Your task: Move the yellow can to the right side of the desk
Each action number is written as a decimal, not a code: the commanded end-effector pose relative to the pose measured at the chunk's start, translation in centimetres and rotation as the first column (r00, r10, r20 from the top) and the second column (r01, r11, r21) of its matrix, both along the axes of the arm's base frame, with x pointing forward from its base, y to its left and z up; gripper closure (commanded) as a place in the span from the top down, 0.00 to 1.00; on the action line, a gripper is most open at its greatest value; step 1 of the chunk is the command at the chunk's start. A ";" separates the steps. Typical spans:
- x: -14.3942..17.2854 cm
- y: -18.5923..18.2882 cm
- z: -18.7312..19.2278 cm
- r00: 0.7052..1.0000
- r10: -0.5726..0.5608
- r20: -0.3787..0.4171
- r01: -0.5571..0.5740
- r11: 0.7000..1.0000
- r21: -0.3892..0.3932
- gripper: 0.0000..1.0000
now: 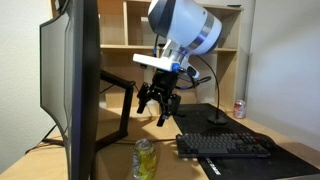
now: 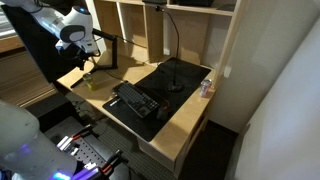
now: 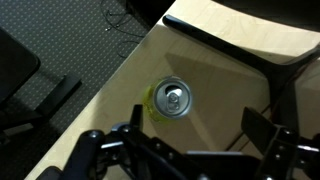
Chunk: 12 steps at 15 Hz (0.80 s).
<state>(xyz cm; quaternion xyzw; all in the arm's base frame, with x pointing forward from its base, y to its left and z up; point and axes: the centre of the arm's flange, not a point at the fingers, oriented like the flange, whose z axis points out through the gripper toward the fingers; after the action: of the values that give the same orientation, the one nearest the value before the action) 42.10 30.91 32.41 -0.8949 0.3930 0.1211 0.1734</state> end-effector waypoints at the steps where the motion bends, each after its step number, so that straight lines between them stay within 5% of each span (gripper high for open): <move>1: -2.3 -3.3 6.8 0.998 -0.008 0.069 0.006 0.999 0.032 1.00; 6: -2.2 -2.5 8.7 0.996 -0.010 0.090 0.007 0.999 0.037 1.00; 12: -1.4 -0.3 -0.4 1.000 -0.012 -0.020 0.012 1.000 -0.003 1.00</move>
<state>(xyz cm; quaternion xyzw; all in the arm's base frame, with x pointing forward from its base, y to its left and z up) 40.08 29.18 35.83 -0.8939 0.3958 0.1169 0.1752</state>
